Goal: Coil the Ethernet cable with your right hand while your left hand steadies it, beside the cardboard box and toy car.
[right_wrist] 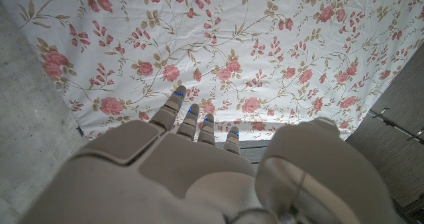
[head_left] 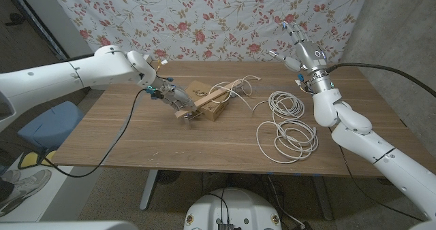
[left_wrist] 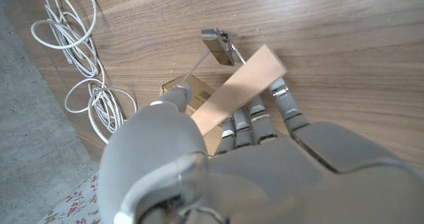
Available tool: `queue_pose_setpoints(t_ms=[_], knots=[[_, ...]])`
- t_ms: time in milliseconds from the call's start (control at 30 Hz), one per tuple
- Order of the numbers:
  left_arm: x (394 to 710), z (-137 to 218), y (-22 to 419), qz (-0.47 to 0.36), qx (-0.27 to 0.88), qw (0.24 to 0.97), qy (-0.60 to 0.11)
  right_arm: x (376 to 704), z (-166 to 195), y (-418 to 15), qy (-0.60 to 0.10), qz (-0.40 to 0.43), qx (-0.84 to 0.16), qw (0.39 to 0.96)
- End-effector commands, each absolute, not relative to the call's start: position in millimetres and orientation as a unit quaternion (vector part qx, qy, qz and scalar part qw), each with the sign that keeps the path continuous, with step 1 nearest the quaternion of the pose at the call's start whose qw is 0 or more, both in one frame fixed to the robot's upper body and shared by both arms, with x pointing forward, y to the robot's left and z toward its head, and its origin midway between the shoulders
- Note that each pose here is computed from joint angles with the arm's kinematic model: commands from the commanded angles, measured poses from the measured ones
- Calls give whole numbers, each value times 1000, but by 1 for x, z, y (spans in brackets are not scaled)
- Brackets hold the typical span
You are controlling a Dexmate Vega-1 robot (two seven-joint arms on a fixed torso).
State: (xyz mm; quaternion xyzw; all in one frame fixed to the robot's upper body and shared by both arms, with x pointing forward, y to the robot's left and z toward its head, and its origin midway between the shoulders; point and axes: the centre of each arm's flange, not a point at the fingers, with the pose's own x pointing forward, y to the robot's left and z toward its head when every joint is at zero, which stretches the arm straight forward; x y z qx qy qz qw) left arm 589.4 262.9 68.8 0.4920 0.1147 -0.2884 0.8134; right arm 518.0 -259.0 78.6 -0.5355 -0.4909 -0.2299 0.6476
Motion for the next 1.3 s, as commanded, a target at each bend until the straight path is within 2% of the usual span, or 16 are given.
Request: queue_pose_setpoints(t_ms=[33,333,667,1000,1167,1300], knots=[[571,81,270,-212,521,824,73,516,79,-256,-493,-227,-534,648],[554,86,276,-151,495,855,-18,516,77,-255,-492,-223,-532,653],[531,88,279,-50,467,869,-155,516,76,-255,-492,-217,-524,660],[516,83,278,22,419,858,-296,521,76,-263,-499,-161,-469,711],[516,81,280,9,382,856,-348,525,76,-267,-497,-118,-429,745],[522,84,283,-53,343,859,-378,532,75,-272,-500,-64,-368,781]])
